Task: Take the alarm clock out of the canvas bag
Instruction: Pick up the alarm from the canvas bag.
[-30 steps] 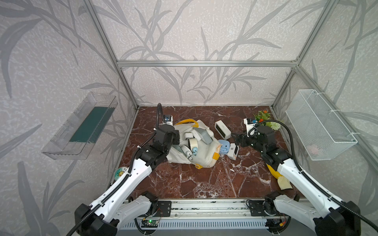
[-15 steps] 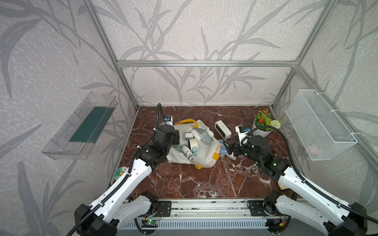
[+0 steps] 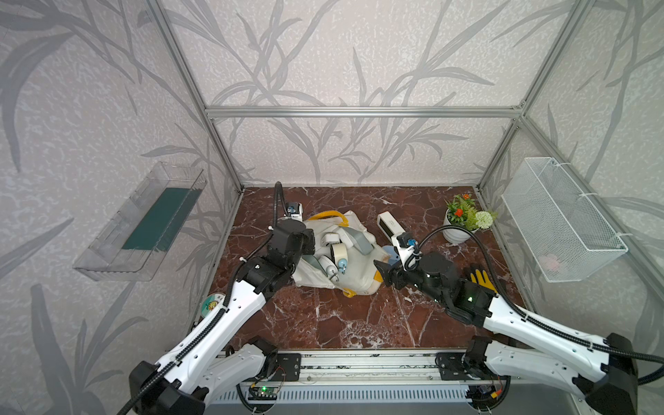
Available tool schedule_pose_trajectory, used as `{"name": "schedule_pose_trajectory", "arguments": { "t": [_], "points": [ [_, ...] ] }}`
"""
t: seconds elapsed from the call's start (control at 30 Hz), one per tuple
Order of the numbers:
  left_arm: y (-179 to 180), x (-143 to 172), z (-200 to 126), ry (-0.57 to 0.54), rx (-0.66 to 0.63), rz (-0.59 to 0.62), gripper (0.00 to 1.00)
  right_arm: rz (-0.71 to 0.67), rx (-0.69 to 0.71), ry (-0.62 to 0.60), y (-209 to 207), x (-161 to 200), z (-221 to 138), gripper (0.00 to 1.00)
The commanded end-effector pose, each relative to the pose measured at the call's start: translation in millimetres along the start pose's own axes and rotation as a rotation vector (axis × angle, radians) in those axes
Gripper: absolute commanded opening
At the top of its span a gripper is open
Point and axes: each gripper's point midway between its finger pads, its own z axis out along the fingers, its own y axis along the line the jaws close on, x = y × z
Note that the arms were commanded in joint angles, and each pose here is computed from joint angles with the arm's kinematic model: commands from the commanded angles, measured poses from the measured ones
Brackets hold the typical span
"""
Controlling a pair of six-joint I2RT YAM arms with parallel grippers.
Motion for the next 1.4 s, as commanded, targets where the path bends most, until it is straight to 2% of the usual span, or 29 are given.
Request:
{"name": "schedule_pose_trajectory", "arguments": {
  "t": [0.0, 0.2, 0.3, 0.73, 0.97, 1.1, 1.37],
  "points": [
    [11, -15, -9, -0.061, -0.041, -0.041, 0.00, -0.030, 0.028, -0.027, 2, -2, 2, 0.81],
    [10, -17, -10, -0.069, -0.033, -0.045, 0.00, -0.071, 0.008, -0.002, 14, 8, 8, 0.80],
    [9, -18, -10, -0.073, -0.025, -0.049, 0.00, -0.094, -0.038, 0.025, 33, 18, 11, 0.80],
    [3, -21, -11, -0.086, 0.011, -0.046, 0.00, -0.044, -0.079, 0.157, 67, 43, 49, 0.77],
    [2, -20, -12, -0.091, 0.019, -0.046, 0.00, -0.023, 0.006, 0.206, 62, 51, 70, 0.80],
    [0, -19, -11, -0.088, 0.029, -0.045, 0.00, -0.060, 0.049, 0.204, 58, 55, 83, 0.83],
    [-1, -19, -12, -0.082, 0.037, -0.039, 0.00, -0.130, 0.214, 0.205, 25, 55, 103, 0.88]
  ]
}}
